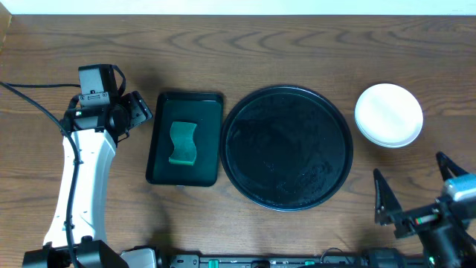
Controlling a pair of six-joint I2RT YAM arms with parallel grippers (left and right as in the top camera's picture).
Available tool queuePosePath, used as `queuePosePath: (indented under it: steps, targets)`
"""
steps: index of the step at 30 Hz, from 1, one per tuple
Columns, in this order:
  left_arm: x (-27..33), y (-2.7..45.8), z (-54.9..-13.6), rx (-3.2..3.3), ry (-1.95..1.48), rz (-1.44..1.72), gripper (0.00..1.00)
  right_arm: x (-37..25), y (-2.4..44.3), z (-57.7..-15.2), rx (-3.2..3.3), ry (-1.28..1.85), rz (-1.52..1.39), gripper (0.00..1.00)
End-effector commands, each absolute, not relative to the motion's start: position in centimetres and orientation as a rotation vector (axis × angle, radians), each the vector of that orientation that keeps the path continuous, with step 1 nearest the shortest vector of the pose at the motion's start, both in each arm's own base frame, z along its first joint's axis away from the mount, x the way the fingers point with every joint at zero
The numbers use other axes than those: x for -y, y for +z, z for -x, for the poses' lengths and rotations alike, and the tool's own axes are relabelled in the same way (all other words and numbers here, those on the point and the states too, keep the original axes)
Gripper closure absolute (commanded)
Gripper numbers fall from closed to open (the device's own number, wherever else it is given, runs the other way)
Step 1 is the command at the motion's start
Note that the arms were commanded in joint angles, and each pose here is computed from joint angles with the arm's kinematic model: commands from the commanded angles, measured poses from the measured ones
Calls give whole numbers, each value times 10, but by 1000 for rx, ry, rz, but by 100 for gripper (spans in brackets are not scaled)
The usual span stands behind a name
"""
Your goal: Clean dirty plates on tray and stack at the side
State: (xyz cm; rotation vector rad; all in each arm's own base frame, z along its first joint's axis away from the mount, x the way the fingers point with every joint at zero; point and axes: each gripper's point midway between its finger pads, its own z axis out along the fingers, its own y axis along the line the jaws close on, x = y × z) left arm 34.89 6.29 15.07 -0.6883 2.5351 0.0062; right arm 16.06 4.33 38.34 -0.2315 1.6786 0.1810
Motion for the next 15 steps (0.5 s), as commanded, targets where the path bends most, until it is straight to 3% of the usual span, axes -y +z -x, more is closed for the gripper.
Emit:
queuePosePath:
  steps: [1, 15]
  targets:
    - [-66, 158, -352, -2514, 17, 688, 20, -43, 372, -168, -1702, 166, 246, 1]
    - [-66, 158, -352, -2514, 17, 688, 20, -61, 348, -183, -1473, 222, 323, 1]
